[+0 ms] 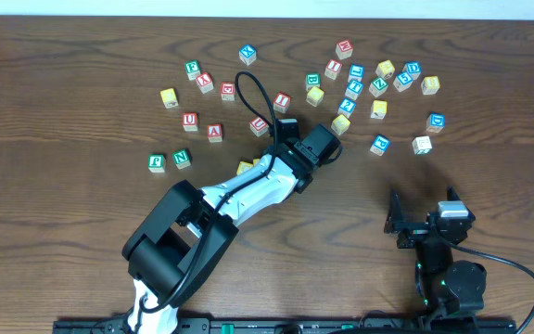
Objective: Spell out CORL
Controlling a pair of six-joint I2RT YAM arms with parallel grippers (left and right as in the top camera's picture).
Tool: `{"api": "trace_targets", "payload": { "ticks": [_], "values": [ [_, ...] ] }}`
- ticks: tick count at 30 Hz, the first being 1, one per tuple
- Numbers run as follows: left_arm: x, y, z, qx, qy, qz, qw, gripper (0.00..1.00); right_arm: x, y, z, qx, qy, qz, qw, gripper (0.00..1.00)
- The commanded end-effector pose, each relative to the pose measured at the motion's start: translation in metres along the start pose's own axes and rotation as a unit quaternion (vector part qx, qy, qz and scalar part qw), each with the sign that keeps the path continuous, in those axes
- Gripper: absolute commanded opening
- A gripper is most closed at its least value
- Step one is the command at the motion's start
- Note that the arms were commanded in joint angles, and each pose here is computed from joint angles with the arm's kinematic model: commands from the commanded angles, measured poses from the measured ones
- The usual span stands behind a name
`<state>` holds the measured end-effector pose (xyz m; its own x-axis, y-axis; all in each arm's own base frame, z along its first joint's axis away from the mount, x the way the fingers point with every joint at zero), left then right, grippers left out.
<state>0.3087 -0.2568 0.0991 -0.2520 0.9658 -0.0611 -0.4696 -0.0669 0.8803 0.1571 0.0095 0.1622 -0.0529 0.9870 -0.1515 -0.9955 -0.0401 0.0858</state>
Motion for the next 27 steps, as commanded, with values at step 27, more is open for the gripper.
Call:
{"api": "trace_targets", "payload": {
  "ticks": [27],
  "values": [
    [0.003, -0.021, -0.014, 0.025, -0.004, 0.017, 1.0, 0.41, -0.001, 0.0, -0.001, 0.003, 0.002, -0.003, 1.0, 0.99]
  ]
}}
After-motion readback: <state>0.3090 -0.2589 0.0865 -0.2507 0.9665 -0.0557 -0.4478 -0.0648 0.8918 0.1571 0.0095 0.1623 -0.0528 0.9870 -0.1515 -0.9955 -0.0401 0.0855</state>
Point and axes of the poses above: each gripper's point midway between its finger pads, its own y axis back along the fingers, its own x axis along the line the jaws close on, z = x × y, the point moved 9 cm from there along y, back along the fingers, and after that the axes turned 10 degrees about y, right-handed, at the moved point
